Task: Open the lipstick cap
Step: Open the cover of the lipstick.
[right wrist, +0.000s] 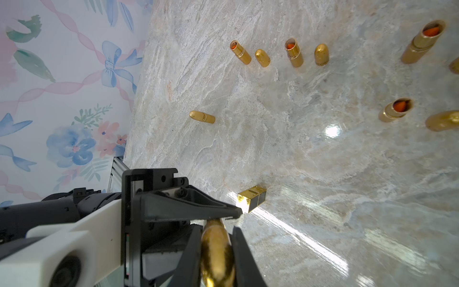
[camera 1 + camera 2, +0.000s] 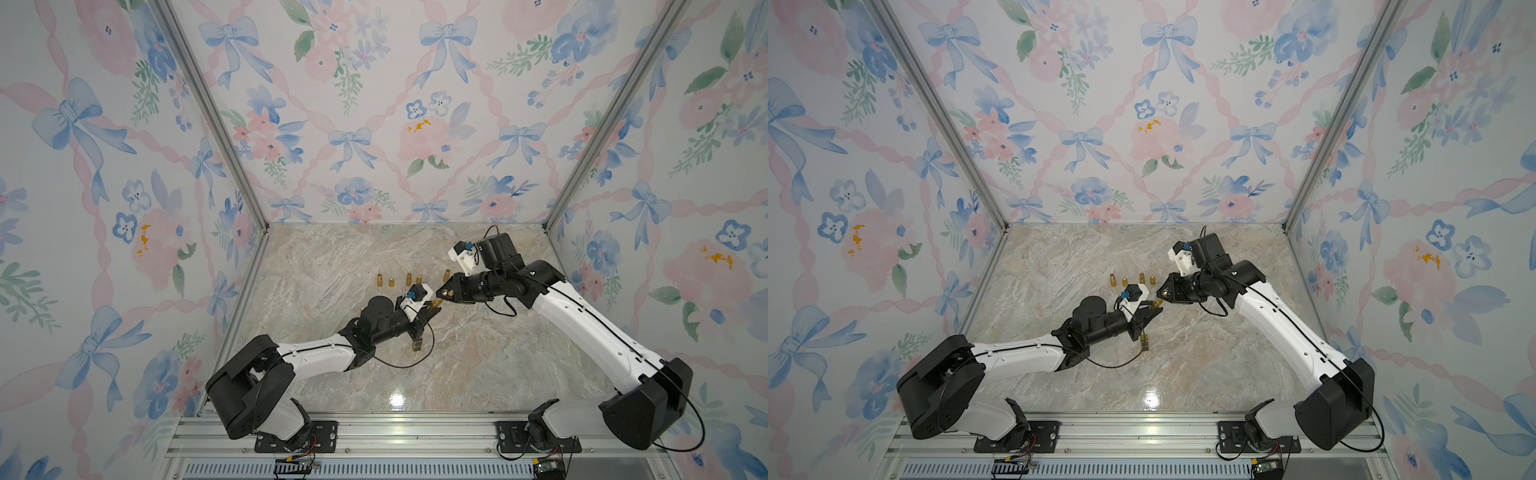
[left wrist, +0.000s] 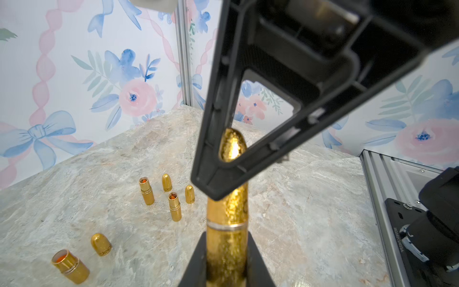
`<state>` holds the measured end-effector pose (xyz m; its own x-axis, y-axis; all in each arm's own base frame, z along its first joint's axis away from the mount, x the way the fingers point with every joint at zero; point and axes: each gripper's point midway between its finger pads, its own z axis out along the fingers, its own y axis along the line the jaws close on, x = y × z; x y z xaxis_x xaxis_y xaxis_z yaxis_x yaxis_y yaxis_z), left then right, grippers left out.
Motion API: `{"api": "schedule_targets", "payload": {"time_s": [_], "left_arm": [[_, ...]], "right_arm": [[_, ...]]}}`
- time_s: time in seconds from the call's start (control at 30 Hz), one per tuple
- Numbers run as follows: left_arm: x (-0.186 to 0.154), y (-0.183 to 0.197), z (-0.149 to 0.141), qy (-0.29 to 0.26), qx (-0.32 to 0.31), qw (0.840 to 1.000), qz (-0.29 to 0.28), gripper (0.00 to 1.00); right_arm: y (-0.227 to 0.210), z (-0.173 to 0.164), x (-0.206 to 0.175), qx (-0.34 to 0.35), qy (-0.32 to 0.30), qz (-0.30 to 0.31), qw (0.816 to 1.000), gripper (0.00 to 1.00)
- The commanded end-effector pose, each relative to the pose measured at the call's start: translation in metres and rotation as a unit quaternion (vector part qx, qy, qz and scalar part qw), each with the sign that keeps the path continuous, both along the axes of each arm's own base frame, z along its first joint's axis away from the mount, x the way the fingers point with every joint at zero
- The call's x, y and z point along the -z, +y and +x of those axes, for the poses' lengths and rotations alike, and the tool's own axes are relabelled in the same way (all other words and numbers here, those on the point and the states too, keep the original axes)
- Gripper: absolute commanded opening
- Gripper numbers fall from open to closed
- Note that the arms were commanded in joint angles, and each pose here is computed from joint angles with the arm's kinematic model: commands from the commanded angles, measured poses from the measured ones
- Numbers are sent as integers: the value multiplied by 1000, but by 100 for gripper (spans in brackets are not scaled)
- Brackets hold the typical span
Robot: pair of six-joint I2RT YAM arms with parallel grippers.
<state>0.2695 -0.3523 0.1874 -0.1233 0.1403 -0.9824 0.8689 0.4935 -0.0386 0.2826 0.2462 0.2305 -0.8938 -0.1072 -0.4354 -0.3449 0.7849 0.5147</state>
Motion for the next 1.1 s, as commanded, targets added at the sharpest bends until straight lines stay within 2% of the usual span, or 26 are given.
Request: {"api": "schedule_targets", "payload": {"time_s": [0.0,0.13,0.53,0.67,0.77,0.93,1.07], "left_arm": [[25,17,5,27,-39,998,35,0],[23,18,2,28,-34,998,35,0],[3,21,-4,17,-27,999,16,0],[-5,20,-9,17,-18,1000,3,0],[-10,19,-12,20,-13,1000,-5,0],[-12,15,-14,23,-10,1000,-9,0],[-15,11,-16,23,-7,1000,-12,0]], "right_arm": [[-22,7,-25,36,-25,0,999,19],[-24,9,-36,52,-25,39,998,19],[-52,21,-15,93,-17,27,995,19],[-75,27,17,116,-10,-32,993,19],[-91,34,43,147,0,-52,988,19],[-122,44,90,192,-1,-143,971,20],[-126,52,124,202,7,-173,964,19]]}}
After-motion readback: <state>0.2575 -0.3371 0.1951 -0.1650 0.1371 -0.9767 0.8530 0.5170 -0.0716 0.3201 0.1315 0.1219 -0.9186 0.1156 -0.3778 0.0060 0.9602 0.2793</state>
